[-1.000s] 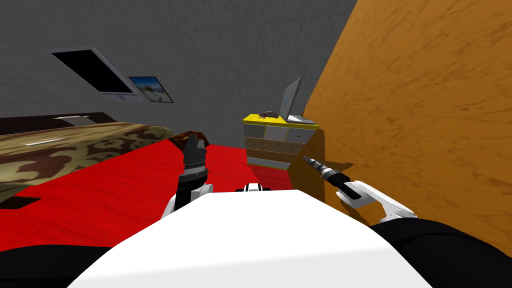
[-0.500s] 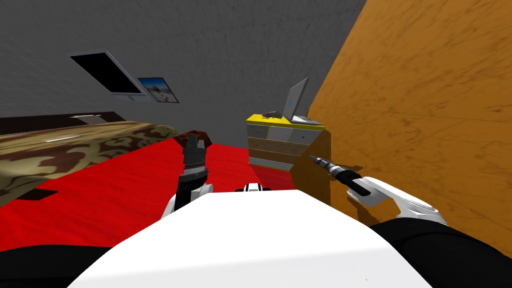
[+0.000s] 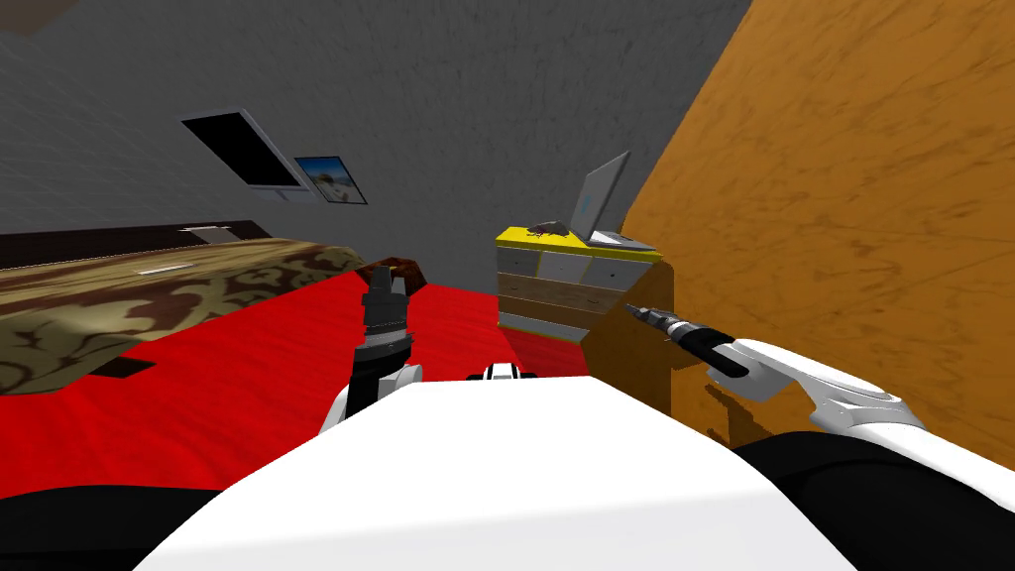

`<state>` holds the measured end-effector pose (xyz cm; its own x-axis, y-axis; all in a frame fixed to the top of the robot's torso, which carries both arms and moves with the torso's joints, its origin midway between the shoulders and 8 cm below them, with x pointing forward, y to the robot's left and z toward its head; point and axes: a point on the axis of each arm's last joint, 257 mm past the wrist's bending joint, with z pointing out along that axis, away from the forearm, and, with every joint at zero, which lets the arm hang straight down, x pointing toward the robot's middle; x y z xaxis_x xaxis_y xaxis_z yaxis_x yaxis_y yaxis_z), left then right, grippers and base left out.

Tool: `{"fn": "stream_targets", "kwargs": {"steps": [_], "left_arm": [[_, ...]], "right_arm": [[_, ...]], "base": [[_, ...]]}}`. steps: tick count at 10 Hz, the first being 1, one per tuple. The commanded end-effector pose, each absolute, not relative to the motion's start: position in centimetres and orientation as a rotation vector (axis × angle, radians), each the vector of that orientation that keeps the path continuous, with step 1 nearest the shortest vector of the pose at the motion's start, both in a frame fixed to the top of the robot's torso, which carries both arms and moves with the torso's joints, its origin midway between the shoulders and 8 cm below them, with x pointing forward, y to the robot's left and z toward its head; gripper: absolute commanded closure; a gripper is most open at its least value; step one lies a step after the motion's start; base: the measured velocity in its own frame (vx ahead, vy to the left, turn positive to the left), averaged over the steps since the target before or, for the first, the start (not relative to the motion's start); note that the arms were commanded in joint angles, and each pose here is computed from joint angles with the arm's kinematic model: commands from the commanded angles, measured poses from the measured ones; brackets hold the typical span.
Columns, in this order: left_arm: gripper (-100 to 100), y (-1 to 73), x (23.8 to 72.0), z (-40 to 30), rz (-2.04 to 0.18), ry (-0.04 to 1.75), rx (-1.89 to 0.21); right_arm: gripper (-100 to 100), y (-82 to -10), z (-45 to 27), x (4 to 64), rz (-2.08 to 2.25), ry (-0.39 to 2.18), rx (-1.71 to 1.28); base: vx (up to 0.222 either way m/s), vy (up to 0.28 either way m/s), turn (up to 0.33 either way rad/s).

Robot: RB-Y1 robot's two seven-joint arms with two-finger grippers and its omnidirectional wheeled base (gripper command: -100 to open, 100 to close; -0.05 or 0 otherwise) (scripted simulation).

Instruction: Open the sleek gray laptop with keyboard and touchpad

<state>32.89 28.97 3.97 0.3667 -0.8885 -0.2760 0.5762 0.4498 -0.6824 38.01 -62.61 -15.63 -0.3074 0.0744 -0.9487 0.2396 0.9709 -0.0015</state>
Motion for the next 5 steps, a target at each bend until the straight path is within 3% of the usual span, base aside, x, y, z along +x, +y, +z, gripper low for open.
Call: {"fn": "stream_targets", "kwargs": {"steps": [1, 4, 5], "left_arm": [[0, 29.0, 32.9, 4.0, -0.999, 0.686, -0.527], [0, 29.0, 32.9, 4.0, -0.999, 0.686, -0.527], [0, 29.0, 32.9, 4.0, -0.999, 0.686, -0.527]], "right_arm": [[-100, -65.7, -13.5, 38.4, -0.271, 1.886, 0.206], [-100, -67.3, -11.5, 39.1, -0.34, 1.885, 0.174], [-100, -69.0, -10.0, 39.3, -0.397, 1.878, 0.168]], "base": [[0.049, 0.044, 0.102], [0.029, 0.031, 0.046], [0.066, 0.058, 0.206]]}}
